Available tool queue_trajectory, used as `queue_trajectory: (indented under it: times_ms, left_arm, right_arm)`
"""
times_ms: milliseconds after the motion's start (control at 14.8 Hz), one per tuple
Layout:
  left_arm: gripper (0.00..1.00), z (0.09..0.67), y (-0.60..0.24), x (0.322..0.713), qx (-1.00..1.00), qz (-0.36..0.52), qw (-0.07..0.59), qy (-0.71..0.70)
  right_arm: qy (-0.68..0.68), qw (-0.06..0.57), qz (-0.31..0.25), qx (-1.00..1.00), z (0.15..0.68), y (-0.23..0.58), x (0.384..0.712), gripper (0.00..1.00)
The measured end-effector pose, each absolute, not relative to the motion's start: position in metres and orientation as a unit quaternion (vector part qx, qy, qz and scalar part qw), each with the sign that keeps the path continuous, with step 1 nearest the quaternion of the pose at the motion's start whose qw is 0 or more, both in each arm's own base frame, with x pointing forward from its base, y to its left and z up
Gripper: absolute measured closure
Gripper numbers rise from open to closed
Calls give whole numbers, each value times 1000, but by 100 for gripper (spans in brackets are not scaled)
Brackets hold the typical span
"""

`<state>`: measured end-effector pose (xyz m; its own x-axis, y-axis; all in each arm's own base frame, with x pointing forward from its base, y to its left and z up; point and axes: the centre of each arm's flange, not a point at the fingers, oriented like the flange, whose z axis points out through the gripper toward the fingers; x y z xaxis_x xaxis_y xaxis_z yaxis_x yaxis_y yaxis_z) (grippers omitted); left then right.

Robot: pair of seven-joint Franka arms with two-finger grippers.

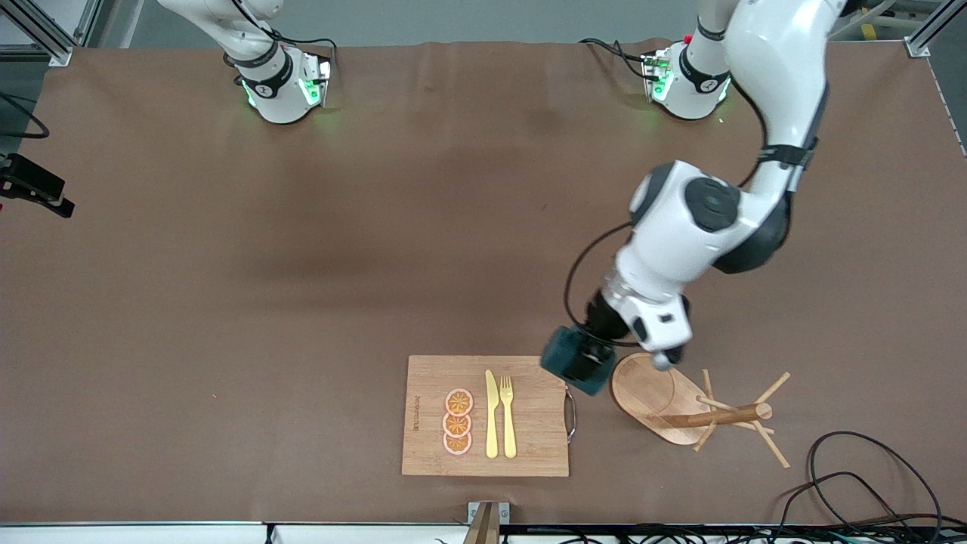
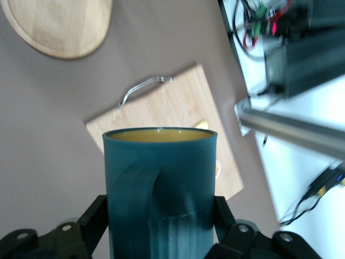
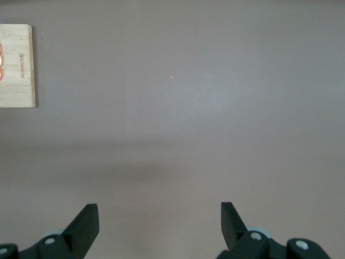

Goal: Transfer cup from left to right arm and place
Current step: 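Carry the teal mug with the left gripper to the table middle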

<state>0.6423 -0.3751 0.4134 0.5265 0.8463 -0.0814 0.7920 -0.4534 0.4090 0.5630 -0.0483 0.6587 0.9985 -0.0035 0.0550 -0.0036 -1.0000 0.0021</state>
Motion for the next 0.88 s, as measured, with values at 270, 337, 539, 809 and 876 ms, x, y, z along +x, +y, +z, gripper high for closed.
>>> queue_trajectory:
  times_ms: [270,337,539,809,876]
  left_arm:
    - [17,391,-452,591,899,135,152,387]
    - [17,382,-468,579,906,153,140,368]
    - [17,345,-510,543,923,202,107,310]
    - [17,279,-560,484,929,269,53,251]
    - [17,266,-572,466,927,283,41,242]
  right_arm:
    - [-2,1,27,1000,659,-48,563,0]
    - [-2,1,27,1000,659,-48,563,0]
    - [-2,1,27,1000,659,-48,563,0]
    - [-2,1,27,1000,659,-48,563,0]
    - [-2,1,27,1000,659,-48,563,0]
